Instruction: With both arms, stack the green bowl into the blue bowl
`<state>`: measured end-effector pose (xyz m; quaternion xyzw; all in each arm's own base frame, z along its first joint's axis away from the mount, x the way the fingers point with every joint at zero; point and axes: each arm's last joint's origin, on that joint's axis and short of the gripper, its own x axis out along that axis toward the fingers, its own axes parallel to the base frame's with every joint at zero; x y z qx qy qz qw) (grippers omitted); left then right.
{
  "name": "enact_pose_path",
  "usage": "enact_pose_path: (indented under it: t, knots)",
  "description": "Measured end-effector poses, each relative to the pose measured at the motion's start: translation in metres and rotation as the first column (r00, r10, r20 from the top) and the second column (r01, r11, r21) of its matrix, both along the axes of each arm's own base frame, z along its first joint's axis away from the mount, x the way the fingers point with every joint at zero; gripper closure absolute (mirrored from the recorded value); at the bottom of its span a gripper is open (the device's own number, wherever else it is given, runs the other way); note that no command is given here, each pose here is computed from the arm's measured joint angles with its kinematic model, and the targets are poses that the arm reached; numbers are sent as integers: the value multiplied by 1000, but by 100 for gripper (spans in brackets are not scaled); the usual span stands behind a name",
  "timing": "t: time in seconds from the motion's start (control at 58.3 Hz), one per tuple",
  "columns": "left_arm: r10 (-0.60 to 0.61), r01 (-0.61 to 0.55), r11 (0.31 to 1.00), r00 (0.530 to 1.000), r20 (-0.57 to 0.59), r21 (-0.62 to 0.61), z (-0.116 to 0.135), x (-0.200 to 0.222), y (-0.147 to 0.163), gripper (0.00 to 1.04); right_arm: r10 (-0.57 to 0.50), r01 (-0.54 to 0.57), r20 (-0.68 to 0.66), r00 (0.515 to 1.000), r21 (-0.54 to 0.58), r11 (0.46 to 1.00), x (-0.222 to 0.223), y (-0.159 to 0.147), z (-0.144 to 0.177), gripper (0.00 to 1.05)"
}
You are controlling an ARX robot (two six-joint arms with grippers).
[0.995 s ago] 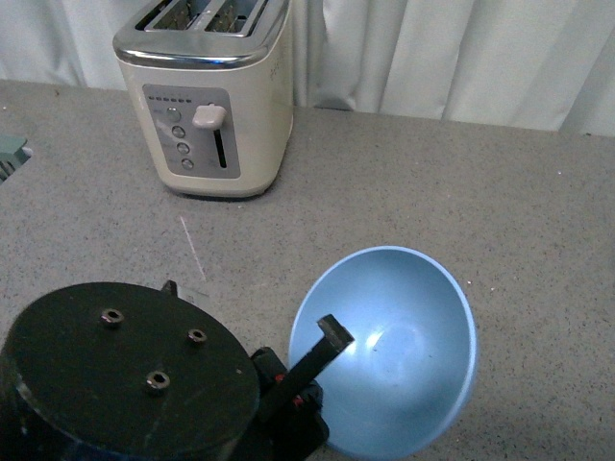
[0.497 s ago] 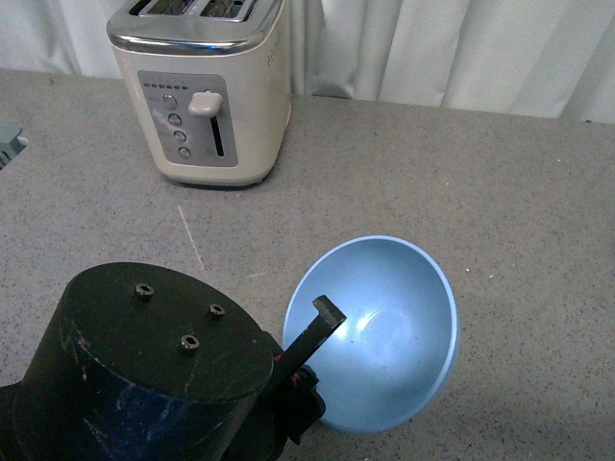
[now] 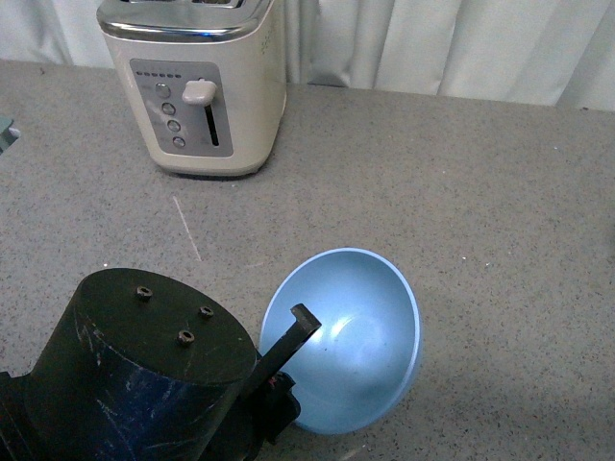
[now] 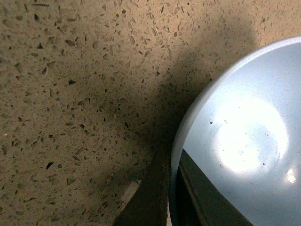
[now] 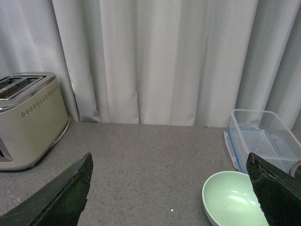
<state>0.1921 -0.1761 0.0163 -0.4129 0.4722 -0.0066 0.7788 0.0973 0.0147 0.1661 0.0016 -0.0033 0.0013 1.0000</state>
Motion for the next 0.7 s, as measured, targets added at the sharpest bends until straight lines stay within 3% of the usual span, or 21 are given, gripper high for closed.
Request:
enact_pose_path:
  t: [0.086,0.274,0.617,0.703]
  knots:
    - [-6,6,1000,1000,1,2,0,0,0,97,0,0,0,1000,0,1000,0,0,0,9]
    - [-20,20,1000,1000,7,22,3,1,3,65,0,0,0,1000,0,1000,0,0,0,9]
    - [35,-41,997,995,89,70,38,18,28,7,0,0,0,1000,0,1000,0,0,0,9]
    - [44,-54,994,994,102,95,45,23,37,7,0,0,0,1000,0,1000,0,0,0,9]
